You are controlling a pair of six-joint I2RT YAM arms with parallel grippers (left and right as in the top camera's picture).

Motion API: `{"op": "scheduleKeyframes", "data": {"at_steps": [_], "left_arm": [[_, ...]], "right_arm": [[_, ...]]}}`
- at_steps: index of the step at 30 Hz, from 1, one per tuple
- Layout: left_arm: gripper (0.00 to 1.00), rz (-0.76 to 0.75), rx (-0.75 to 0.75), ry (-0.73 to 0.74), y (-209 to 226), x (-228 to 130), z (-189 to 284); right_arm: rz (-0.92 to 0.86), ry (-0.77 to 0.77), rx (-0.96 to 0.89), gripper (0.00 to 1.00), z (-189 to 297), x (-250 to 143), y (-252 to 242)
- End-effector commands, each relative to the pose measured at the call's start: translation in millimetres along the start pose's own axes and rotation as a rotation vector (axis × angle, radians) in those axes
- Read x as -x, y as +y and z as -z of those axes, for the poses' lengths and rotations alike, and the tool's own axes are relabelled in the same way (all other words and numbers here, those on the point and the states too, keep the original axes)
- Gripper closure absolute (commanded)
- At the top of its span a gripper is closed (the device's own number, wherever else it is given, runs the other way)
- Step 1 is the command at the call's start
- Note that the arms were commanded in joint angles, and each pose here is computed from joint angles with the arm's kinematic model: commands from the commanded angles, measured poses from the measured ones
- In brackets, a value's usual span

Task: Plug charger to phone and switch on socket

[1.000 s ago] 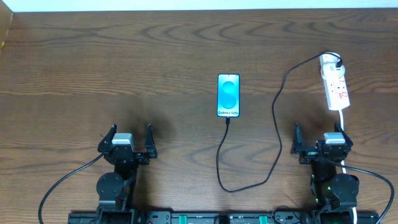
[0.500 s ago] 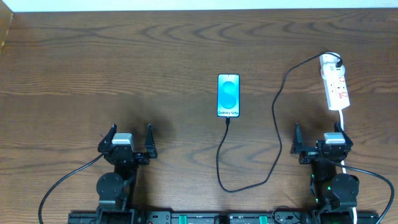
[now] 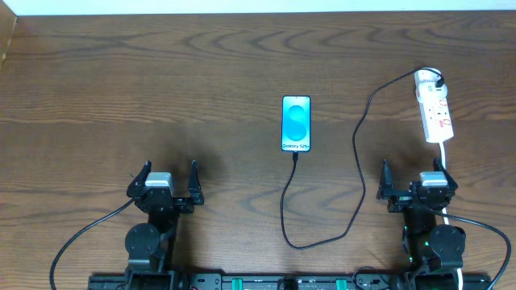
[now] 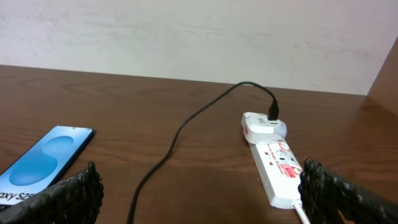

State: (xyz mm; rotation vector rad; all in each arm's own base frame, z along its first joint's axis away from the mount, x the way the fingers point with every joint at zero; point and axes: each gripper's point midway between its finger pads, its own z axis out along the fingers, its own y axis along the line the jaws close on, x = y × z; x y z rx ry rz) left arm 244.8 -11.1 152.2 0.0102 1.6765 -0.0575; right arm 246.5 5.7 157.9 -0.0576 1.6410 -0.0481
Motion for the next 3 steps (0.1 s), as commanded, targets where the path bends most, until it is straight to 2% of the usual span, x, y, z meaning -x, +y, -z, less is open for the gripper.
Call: {"op": "scheduleKeyframes", "data": {"at_steps": [1,3], "left_arm": [[0.04,-0.013,0.008,0.048,2.1,-15.3,-0.5],[0.04,-0.013,0.008,0.048,2.1,-15.3,-0.5]], "right_arm": [[-0.005,-0.003,-0.007,0.01,0.4,0.3,-0.9],[-0.005,-0.003,-0.007,0.01,0.4,0.3,-0.9]]}}
